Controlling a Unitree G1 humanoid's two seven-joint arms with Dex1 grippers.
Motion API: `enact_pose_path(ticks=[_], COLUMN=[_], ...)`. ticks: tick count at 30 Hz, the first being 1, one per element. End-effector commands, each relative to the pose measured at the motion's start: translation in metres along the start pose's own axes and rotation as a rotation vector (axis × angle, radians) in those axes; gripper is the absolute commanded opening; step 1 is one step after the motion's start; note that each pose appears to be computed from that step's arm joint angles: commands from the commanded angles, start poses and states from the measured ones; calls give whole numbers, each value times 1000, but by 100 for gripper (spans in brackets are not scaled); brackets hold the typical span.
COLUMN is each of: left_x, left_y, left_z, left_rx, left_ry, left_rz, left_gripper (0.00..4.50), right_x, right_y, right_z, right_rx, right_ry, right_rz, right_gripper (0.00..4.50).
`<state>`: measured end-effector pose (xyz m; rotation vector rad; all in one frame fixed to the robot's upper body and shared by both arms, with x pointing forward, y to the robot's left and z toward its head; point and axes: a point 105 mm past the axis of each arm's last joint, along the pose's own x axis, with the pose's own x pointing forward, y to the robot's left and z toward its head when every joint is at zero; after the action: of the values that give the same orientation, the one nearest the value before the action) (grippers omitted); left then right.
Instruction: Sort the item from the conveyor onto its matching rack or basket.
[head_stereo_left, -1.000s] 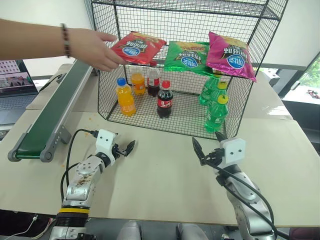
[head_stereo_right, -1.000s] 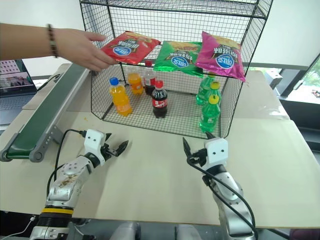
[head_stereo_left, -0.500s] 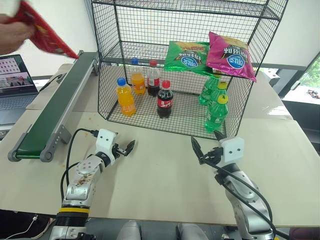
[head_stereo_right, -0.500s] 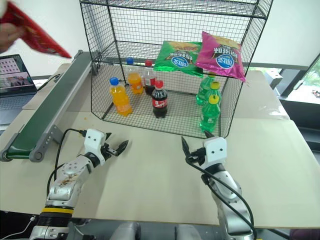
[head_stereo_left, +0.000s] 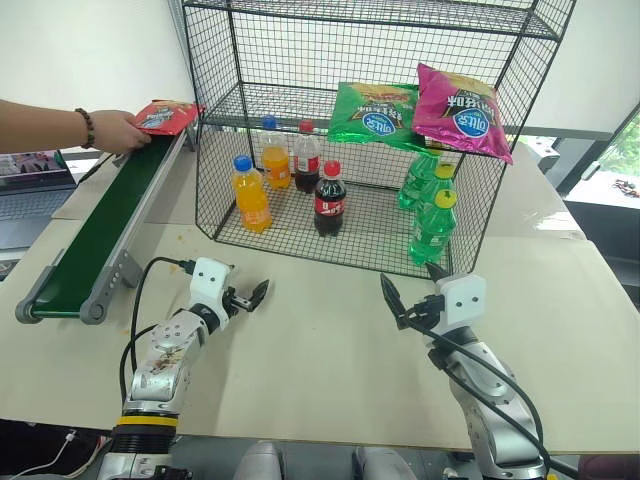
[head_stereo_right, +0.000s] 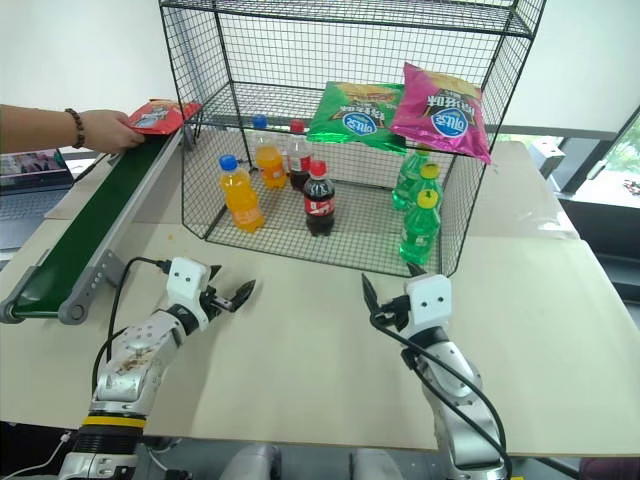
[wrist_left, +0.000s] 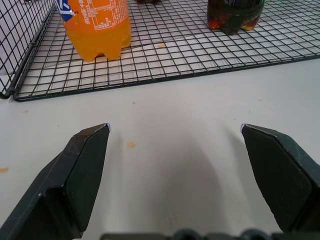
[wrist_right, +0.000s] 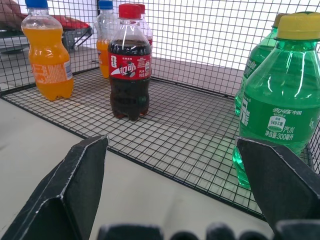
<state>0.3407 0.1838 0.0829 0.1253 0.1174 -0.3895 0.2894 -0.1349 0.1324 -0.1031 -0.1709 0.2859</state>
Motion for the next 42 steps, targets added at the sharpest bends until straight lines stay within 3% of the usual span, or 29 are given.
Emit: enact_pose_path(ticks=[1, 5, 10, 15, 21, 25, 30, 35, 42], left_x=[-12, -27, -61, -104, -162, -217, -246, -254, -245], left_y=[3, 0, 0, 18, 76, 104, 119, 121, 130], left_z=[24, 39, 48, 60, 87, 69, 45, 21, 8], left_rx=[-32, -84, -104, -334, -648, -878, -1051, -1229, -1314], left_ry=[-88, -114, -93, -133, -406, -569, -659, -672, -619], left_rz=[-33, -98, -123, -61, 207, 446, 568, 560, 529], left_gripper=[448, 448, 448, 448, 448, 448, 448, 448, 448], right_x=[2, 7, 12, 14, 17, 19, 21, 22, 24], right_y=[2, 1, 12, 30, 62, 89, 105, 119, 122], right_z=[14, 23, 39, 55, 82, 104, 121, 130, 142], right_rx=[-7, -12, -29, -8, 56, 97, 120, 107, 94], right_ry=[-49, -71, -110, -138, -189, -251, -298, -334, -378], right_rz=[18, 52, 222, 474, 816, 1066, 1203, 1297, 1337], right_gripper=[450, 450, 450, 450, 450, 450, 450, 450, 450])
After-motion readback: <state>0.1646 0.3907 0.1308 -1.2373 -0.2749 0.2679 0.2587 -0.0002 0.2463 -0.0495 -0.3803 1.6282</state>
